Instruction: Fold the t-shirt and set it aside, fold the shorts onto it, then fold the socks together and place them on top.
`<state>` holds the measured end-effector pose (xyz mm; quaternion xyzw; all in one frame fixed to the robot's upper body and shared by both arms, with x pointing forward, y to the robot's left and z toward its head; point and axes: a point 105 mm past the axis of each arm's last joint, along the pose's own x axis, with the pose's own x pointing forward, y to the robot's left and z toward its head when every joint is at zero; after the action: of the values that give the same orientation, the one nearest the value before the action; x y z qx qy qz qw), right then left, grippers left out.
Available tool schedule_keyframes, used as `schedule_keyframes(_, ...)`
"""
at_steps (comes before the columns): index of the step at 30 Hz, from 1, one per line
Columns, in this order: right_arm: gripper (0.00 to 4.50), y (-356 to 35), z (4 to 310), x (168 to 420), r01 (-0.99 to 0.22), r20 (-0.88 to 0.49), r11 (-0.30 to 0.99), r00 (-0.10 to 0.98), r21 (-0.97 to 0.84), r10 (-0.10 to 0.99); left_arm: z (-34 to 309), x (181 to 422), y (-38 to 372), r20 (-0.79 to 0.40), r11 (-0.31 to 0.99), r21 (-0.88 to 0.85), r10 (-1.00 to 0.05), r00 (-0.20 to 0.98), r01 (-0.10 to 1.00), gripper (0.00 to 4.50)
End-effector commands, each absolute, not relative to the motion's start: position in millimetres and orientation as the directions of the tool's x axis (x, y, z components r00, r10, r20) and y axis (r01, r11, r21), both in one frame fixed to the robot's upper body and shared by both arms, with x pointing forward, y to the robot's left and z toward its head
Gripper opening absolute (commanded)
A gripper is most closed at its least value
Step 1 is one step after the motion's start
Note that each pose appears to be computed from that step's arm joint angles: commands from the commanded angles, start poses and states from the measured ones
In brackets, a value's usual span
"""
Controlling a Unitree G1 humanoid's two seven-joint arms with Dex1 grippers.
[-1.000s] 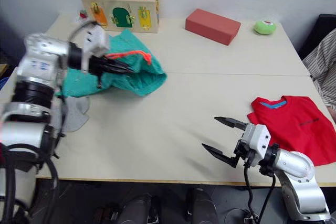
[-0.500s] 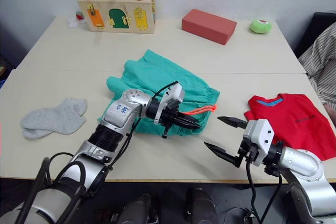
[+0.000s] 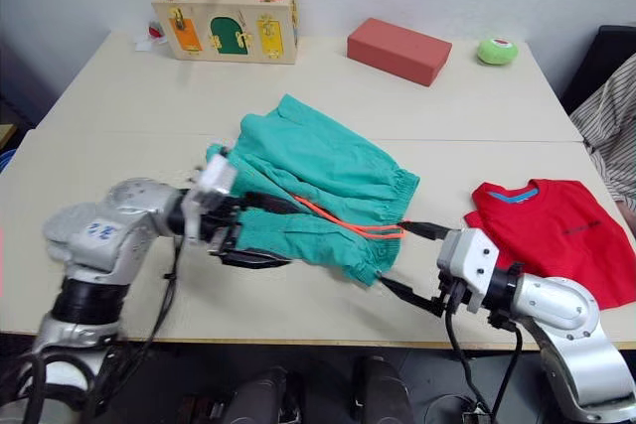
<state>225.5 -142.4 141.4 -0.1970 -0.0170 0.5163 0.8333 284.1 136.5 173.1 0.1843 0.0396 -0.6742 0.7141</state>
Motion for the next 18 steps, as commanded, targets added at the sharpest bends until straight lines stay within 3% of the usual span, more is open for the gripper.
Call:
schedule_keyframes(1,4.50,-129.8,128.8,221.3,-0.866,-0.211,0.341,0.434,-0.366,0.876,147.9,286.5,185.3,-0.449,0.027,0.373,-0.869,0.206,0.927,4.46)
schedule_keyframes(4,4.50,-127.1,110.8,239.3,-0.831,-0.245,0.391,0.505,-0.395,0.828,132.7,300.8,217.9,-0.450,0.160,0.464,-0.804,0.388,0.871,4.46)
schedule_keyframes(8,4.50,-121.8,93.3,252.8,-0.812,-0.273,0.414,0.543,-0.411,0.794,119.0,312.8,229.9,-0.452,0.243,0.487,-0.752,0.480,0.839,4.46)
schedule_keyframes(10,4.07,-117.3,88.5,258.2,-0.807,-0.272,0.433,0.557,-0.402,0.785,111.9,315.9,231.5,-0.472,0.256,0.472,-0.734,0.487,0.844,4.50)
schedule_keyframes(13,3.16,-111.7,87.6,264.1,-0.803,-0.270,0.434,0.560,-0.408,0.783,103.5,323.3,234.1,-0.502,0.279,0.467,-0.697,0.511,0.839,3.91)
schedule_keyframes(18,1.32,-113.4,92.5,271.8,-0.781,-0.269,0.407,0.568,-0.472,0.778,91.5,328.1,231.1,-0.572,0.286,0.374,-0.677,0.462,0.882,2.30)
